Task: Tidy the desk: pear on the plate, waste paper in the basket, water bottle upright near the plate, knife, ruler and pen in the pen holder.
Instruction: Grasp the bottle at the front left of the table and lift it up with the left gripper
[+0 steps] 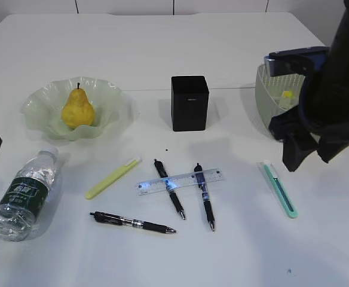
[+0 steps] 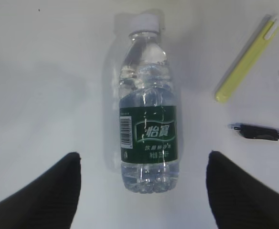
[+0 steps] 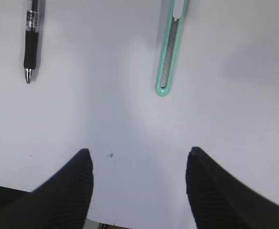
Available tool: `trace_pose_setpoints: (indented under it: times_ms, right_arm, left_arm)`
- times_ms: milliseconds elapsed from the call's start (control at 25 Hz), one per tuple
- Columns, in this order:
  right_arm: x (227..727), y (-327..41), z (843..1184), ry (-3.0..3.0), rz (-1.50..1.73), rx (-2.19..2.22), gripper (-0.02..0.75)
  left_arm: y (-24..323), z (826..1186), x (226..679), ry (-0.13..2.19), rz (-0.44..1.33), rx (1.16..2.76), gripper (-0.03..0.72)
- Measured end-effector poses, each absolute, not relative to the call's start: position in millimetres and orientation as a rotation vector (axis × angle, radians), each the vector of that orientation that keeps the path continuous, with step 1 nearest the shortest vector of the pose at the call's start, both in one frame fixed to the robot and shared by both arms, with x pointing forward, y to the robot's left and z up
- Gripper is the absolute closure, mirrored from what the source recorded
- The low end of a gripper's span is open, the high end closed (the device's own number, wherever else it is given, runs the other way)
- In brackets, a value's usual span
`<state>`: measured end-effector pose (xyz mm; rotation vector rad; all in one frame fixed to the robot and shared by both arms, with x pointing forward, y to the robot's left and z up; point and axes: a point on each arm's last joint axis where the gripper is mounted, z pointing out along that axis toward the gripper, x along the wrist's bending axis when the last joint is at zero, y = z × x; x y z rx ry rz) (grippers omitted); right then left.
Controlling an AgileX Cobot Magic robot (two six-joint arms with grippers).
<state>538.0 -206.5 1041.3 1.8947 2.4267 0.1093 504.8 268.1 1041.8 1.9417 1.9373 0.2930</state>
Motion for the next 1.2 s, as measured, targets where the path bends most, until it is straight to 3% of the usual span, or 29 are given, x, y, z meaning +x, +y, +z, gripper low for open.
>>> trace_pose_setpoints:
  times_ms: [440,760,1200]
  right_arm:
    - [533.6,-211.6,1045.4,2.399,0.136,1.825,0.281]
    - [534.1,-211.6,1045.5,2.396,0.140,1.822,0.281]
    - [536.6,-210.9,1046.0,2.381,0.175,1.808,0.282]
  left_arm:
    - [249.7,994.4,531.9,1.952,0.209,2.022,0.105]
    - [243.1,988.4,564.9,1.932,0.234,2.017,0.042]
    - [240.1,955.7,589.1,2.029,0.121,2.107,0.059]
